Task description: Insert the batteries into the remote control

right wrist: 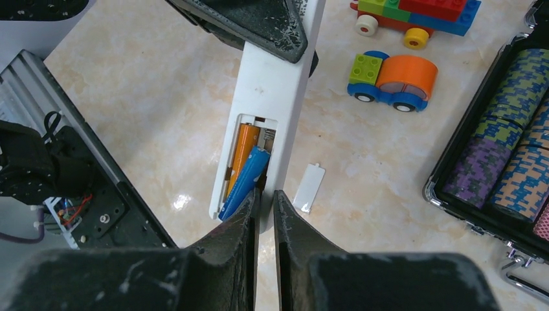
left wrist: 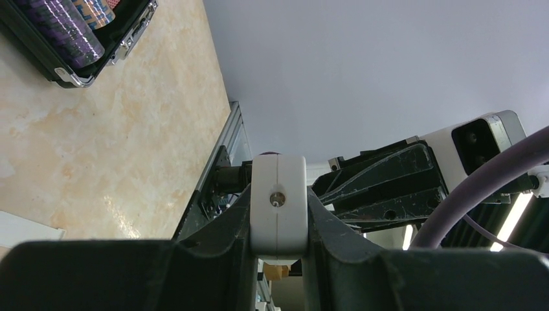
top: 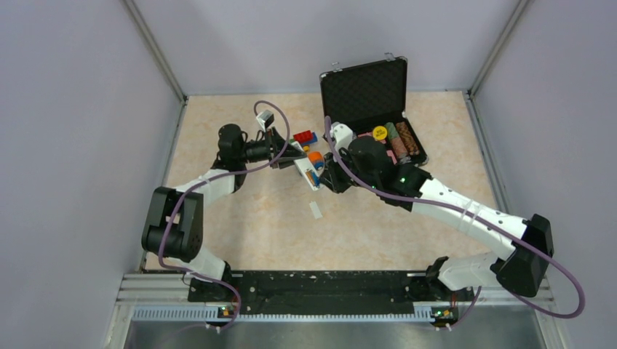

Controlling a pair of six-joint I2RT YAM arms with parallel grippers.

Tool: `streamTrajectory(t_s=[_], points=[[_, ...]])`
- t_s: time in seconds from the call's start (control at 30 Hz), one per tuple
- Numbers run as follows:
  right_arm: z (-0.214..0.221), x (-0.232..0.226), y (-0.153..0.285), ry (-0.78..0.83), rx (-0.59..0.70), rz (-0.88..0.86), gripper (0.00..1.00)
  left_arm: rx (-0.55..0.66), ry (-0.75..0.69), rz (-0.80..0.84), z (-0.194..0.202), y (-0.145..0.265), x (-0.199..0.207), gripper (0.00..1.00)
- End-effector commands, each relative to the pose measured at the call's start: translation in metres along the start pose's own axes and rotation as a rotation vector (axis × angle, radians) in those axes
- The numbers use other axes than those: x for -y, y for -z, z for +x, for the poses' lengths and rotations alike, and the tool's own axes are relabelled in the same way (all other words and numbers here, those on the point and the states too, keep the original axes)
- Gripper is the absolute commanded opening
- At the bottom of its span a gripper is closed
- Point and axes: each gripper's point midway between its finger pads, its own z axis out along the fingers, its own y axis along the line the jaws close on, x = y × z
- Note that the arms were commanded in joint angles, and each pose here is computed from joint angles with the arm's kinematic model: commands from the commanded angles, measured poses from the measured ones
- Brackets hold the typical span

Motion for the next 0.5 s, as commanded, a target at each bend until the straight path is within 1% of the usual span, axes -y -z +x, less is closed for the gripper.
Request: streamTrajectory(t_s=[0.0, 0.2, 0.33, 0.47], points=[[-0.012, 0.009, -0.004, -0.024, 0.038, 0.060, 0.11, -0.029, -0.083, 0.038, 0.011, 0.002, 0.028, 0.00], [-0.022, 0.010, 0.008, -0.037, 0.067, 0.073, 0.12, -0.005, -0.062, -0.022, 0.004, 0.000, 0.018, 0.00], [-0.027, 0.007, 0.017, -0.044, 0.084, 0.065, 0.16, 0.000, -0.047, -0.067, 0.000, -0.001, 0.008, 0.00], [-0.031, 0.006, 0.026, -0.047, 0.099, 0.063, 0.21, 0.000, -0.036, -0.073, 0.000, -0.001, 0.005, 0.00]])
